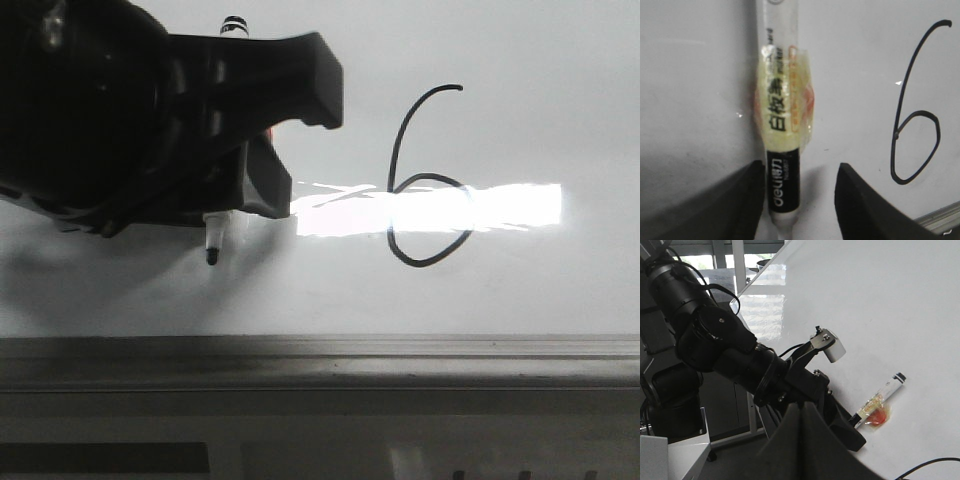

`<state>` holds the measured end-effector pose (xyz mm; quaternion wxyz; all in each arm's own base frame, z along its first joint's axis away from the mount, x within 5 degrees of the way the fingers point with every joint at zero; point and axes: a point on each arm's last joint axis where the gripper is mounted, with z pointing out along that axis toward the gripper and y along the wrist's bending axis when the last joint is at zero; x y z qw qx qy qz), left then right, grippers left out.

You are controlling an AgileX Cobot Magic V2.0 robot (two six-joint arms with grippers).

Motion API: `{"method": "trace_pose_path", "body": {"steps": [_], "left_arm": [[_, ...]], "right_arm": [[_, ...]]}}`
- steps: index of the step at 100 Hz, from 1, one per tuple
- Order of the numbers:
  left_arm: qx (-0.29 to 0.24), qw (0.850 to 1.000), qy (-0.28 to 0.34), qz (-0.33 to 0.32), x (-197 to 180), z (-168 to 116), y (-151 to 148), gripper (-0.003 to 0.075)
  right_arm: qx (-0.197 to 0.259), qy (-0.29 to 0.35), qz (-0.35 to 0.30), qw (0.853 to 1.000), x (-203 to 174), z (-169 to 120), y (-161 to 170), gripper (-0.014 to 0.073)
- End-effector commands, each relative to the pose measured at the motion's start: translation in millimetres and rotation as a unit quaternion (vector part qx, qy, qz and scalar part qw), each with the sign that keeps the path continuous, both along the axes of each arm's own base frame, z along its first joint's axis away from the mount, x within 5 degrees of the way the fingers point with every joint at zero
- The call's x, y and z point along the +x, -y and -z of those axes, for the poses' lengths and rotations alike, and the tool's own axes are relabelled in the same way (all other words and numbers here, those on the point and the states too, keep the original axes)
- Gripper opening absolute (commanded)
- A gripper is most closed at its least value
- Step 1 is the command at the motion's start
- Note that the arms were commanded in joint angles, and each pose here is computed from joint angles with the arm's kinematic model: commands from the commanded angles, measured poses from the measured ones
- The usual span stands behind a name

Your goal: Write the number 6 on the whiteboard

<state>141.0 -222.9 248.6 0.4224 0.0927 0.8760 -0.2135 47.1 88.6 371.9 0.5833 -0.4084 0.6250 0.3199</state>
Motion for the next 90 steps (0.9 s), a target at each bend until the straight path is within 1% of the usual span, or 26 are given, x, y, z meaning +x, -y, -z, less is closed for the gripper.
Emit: {"method": "trace_pose_path", "body": {"steps": [1, 6, 11, 19, 24, 29, 38, 45, 52, 55, 57, 70, 78, 90], "left_arm": [[0.013, 0.998, 0.013, -0.061, 10, -4, -10, 0.0422], [0.007, 0.998, 0.016, -0.061, 11, -8, -9, 0.0476], [-0.005, 0.998, 0.02, -0.056, 9, -14, -9, 0.0505], [-0.023, 0.998, 0.042, -0.034, 2, -29, -8, 0.0504], [-0.032, 0.997, 0.072, -0.009, -6, -42, -9, 0.0503], [-0.031, 0.994, 0.103, 0.025, -15, -53, -11, 0.0503], [-0.027, 0.986, 0.147, 0.072, -33, -72, -18, 0.048], [-0.027, 0.981, 0.171, 0.091, -46, -82, -27, 0.0426], [-0.031, 0.976, 0.188, 0.104, -56, -89, -36, 0.0338], [-0.035, 0.975, 0.19, 0.109, -59, -90, -40, 0.028], [-0.039, 0.975, 0.19, 0.112, -62, -90, -44, 0.0255], [-0.065, 0.97, 0.189, 0.141, -74, -89, -61, -0.002], [-0.082, 0.966, 0.189, 0.155, -79, -89, -70, -0.002], [-0.109, 0.962, 0.186, 0.166, -83, -94, -79, -0.002]], "right_arm": [[0.043, 0.024, -0.003, 0.999, -1, -17, 1, -0.0064], [0.04, 0.025, -0.002, 0.999, -1, -16, 1, -0.0064], [0.031, 0.029, 0.0, 0.999, -1, -15, 2, -0.0064], [0.004, 0.043, 0.009, 0.999, 0, -12, 5, -0.0064], [-0.018, 0.046, 0.016, 0.999, 0, -9, 9, -0.0063], [-0.033, 0.047, 0.021, 0.998, -2, -5, 14, -0.0063], [-0.039, 0.059, 0.029, 0.997, -6, 0, 26, -0.0062], [-0.036, 0.079, 0.038, 0.995, -9, 5, 37, -0.0062], [-0.032, 0.102, 0.048, 0.993, -13, 11, 48, -0.0062], [-0.035, 0.108, 0.053, 0.992, -14, 15, 52, -0.0062], [-0.036, 0.113, 0.057, 0.991, -14, 17, 55, -0.0062], [-0.052, 0.103, 0.071, 0.991, -19, 33, 70, -0.0063], [-0.058, 0.072, 0.066, 0.993, -22, 39, 75, -0.0064], [-0.05, 0.061, 0.058, 0.995, -24, 40, 75, -0.0064]]}}
